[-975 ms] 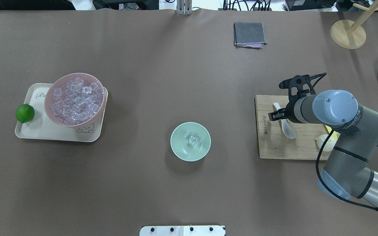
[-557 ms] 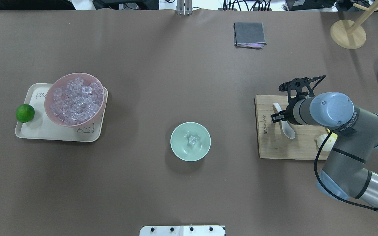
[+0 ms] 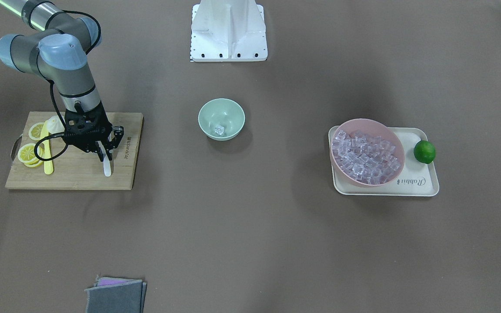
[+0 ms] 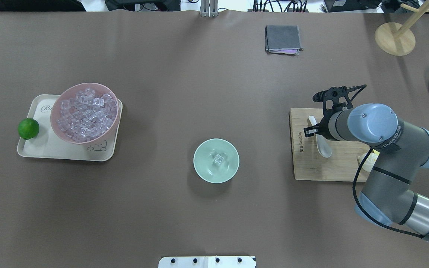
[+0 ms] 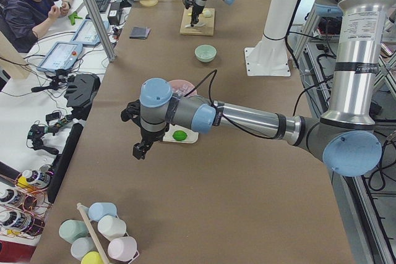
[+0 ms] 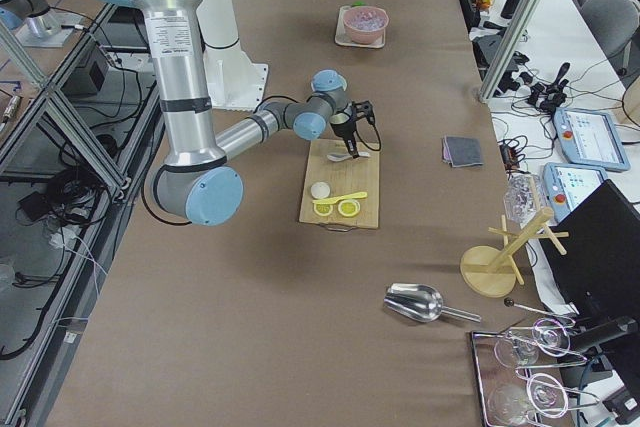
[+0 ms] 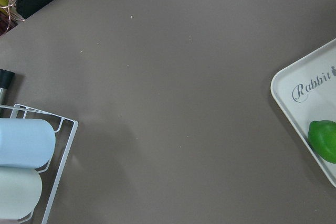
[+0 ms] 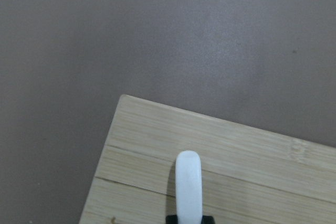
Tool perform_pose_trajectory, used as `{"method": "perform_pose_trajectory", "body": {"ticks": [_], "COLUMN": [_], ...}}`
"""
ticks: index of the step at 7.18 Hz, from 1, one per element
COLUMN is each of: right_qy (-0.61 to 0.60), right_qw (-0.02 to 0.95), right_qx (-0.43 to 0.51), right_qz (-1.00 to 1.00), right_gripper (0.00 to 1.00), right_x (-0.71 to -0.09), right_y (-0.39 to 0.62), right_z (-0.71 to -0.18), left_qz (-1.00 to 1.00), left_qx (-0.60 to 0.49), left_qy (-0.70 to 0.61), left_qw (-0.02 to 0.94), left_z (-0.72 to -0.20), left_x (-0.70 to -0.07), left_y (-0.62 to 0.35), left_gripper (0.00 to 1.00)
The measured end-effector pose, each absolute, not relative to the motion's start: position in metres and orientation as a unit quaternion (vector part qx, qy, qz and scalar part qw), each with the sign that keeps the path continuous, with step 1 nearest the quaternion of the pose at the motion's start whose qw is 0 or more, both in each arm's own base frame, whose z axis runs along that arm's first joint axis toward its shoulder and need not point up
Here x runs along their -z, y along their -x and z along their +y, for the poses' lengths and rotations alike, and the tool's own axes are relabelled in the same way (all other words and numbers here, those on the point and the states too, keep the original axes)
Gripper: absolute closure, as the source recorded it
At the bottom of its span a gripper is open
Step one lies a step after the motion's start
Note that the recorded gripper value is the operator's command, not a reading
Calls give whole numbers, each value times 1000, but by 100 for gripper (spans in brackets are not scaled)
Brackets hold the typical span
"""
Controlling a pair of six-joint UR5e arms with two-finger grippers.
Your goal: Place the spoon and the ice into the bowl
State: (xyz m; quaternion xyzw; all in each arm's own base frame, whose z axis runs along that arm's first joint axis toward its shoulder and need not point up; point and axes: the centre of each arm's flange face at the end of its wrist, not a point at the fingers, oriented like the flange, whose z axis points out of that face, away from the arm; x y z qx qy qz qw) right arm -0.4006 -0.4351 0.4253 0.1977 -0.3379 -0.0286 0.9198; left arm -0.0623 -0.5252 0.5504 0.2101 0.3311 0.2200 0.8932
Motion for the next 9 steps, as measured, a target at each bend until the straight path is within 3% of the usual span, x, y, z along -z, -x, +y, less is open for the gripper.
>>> {"method": "perform_pose_trajectory", "body": {"ticks": [3, 6, 9], "right_qy": [-205, -144, -113], "right_qw": [904, 890, 874], "right_qx": [6, -127, -252], "right_qz": [-375, -414, -401], "right_gripper": [100, 100, 100], "right_x": [-379, -292, -206], "right_y": [401, 444, 516], "right_z": [-433, -430, -385], "left_qz": [332, 332, 332], "left_qx": [-219, -219, -219], "left_qy": [-209, -209, -210], "left_qw": [893, 893, 893], "left_z": [-526, -526, -526], "left_x": [-551, -551, -551], "left_y": [62, 62, 62], "left_gripper": [2, 2, 2]}}
